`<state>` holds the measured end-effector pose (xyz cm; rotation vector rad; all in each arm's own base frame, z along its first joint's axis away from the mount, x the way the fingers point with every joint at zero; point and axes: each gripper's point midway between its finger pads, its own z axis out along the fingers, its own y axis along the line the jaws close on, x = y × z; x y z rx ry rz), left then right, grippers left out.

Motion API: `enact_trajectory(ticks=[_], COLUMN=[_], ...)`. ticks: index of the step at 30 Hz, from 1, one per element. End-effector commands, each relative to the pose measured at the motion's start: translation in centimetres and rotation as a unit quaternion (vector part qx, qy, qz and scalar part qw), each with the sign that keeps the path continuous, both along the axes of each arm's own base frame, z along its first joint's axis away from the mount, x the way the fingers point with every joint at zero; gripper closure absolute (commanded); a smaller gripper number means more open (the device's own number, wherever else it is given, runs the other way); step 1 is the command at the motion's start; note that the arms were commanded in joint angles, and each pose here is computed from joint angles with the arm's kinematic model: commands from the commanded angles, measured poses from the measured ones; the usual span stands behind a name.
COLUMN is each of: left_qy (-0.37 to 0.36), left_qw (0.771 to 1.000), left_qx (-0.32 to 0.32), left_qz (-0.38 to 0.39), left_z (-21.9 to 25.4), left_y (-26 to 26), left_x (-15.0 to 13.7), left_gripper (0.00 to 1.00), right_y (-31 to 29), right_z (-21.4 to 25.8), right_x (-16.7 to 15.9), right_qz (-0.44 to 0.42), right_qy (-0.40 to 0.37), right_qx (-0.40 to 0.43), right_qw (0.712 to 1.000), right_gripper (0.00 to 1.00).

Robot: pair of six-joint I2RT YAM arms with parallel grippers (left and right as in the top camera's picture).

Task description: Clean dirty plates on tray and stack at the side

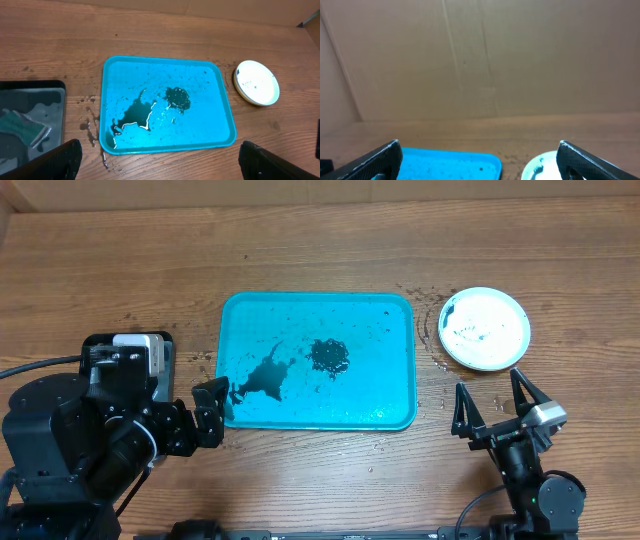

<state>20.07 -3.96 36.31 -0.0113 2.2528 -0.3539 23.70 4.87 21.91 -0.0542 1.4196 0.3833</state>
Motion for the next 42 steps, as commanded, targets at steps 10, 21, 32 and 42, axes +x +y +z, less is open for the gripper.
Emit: enact_trajectory(ticks=[10, 21, 32, 42], left_qy=[-0.002, -0.002, -0.002, 0.033], left_qw=[1.0, 1.0, 1.0, 0.999], left_qx=[0.008, 0.008, 0.008, 0.022], left_qz=[-0.006, -0.006, -0.006, 0.005], left_z=[-0.1, -0.1, -0.1, -1.5], left_y=[-0.1, -0.1, -0.1, 0.5], left_x=[0.0, 0.0, 0.0, -1.0], left_gripper=[0.0, 0.0, 0.0, 0.0], right_y=[-3.4, -3.4, -3.4, -3.4], right_z=[-4.4, -5.0, -5.0, -5.0], right_x=[0.9, 0.9, 0.9, 0.9], right_qz=[-0.1, -0.102, -0.103, -0.103], right_qy=[0.084, 0.089, 0.089, 0.089], right_qx=[0.002, -0.028, -0.028, -0.028], right_qw=[0.991, 0.99, 0.99, 0.99], right_gripper=[0.0, 0.0, 0.0, 0.0])
